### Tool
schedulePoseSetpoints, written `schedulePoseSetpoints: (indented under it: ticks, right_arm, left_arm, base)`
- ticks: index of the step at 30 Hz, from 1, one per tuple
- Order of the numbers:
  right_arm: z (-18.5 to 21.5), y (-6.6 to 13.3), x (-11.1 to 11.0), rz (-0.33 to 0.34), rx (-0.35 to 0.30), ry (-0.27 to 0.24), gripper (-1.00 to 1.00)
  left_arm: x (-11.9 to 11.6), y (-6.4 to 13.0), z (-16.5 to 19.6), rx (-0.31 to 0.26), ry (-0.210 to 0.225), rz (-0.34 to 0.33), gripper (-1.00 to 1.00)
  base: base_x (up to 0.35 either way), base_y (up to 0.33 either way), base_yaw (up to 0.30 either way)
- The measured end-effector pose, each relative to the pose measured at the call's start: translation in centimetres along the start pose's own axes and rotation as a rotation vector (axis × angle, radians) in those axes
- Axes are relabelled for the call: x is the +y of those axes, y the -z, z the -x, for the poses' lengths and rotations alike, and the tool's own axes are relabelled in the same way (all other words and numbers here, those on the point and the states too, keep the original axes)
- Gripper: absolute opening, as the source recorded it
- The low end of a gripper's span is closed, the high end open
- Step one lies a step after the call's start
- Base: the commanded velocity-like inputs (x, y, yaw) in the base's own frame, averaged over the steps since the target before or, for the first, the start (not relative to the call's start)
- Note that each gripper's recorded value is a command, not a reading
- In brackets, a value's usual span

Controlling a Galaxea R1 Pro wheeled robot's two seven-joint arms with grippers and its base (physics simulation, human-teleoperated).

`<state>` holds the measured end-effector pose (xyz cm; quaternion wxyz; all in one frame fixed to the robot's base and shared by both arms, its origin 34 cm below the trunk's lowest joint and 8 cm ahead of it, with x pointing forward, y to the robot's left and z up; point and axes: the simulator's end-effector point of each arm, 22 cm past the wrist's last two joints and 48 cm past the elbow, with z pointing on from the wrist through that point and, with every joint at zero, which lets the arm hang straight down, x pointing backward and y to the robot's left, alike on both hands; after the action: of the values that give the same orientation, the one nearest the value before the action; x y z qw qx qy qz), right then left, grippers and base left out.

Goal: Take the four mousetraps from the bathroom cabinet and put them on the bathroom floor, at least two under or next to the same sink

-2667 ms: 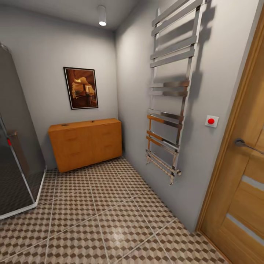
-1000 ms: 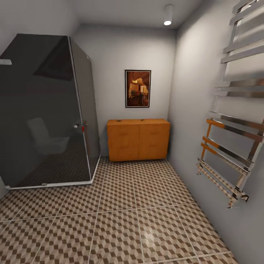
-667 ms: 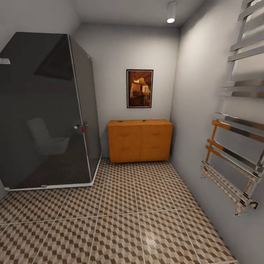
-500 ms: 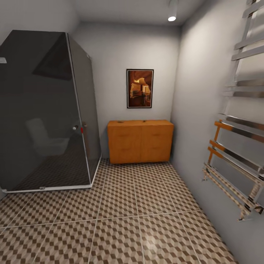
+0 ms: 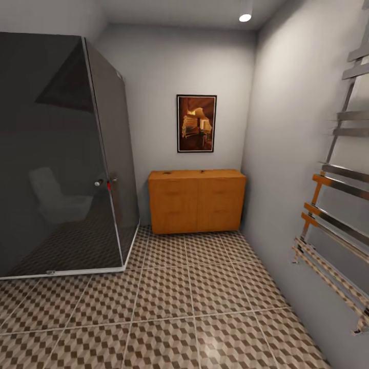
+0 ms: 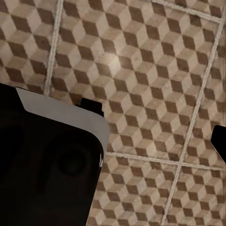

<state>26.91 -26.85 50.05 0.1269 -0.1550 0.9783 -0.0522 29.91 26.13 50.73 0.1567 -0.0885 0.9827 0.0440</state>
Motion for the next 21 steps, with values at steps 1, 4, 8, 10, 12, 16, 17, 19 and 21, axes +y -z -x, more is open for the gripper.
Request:
schedulePoseSetpoints:
  ticks: [1,4,8,10,12,16,17,19,21]
  right_arm:
    - [0.0,0.0,0.0,0.0,0.0,0.0,1.0]
    - [-0.04,0.0,0.01,0.0,0.001,-0.001,1.0]
    - [-0.02,0.0,0.0,0.0,0.0,-0.002,1.0]
    - [-0.02,0.0,-0.01,0.0,0.0,-0.002,1.0]
    - [-0.01,0.0,-0.01,0.0,0.0,-0.003,1.0]
    - [-0.03,0.0,-0.01,0.0,0.001,-0.004,1.0]
    - [-0.02,0.0,-0.01,0.0,0.001,-0.004,1.0]
    - [-0.02,0.0,-0.01,-0.001,0.0,-0.004,1.0]
    - [-0.01,0.0,-0.01,-0.001,0.0,-0.004,1.0]
  left_arm:
    - [0.0,0.0,0.0,0.0,-0.001,0.0,1.0]
    - [0.0,0.0,0.0,0.0,0.0,0.0,1.0]
    - [0.0,0.0,0.0,0.0,0.0,0.0,1.0]
    - [0.0,0.0,0.0,0.0,0.0,0.0,1.0]
    - [0.0,0.0,0.0,0.0,0.0,0.0,1.0]
    - [0.0,0.0,0.02,-0.001,0.0,0.0,1.0]
    - [0.0,0.0,0.02,-0.001,0.0,0.0,1.0]
    - [0.0,0.0,0.02,-0.001,0.0,0.0,1.0]
    - [0.0,0.0,0.03,-0.001,0.0,0.0,1.0]
  base:
    - [0.316,0.0,0.0]
    - [0.316,0.0,0.0]
    - [0.316,0.0,0.0]
    - [0.316,0.0,0.0]
    - [0.316,0.0,0.0]
    - [0.316,0.0,0.0]
    - [0.316,0.0,0.0]
    - [0.316,0.0,0.0]
    - [0.316,0.0,0.0]
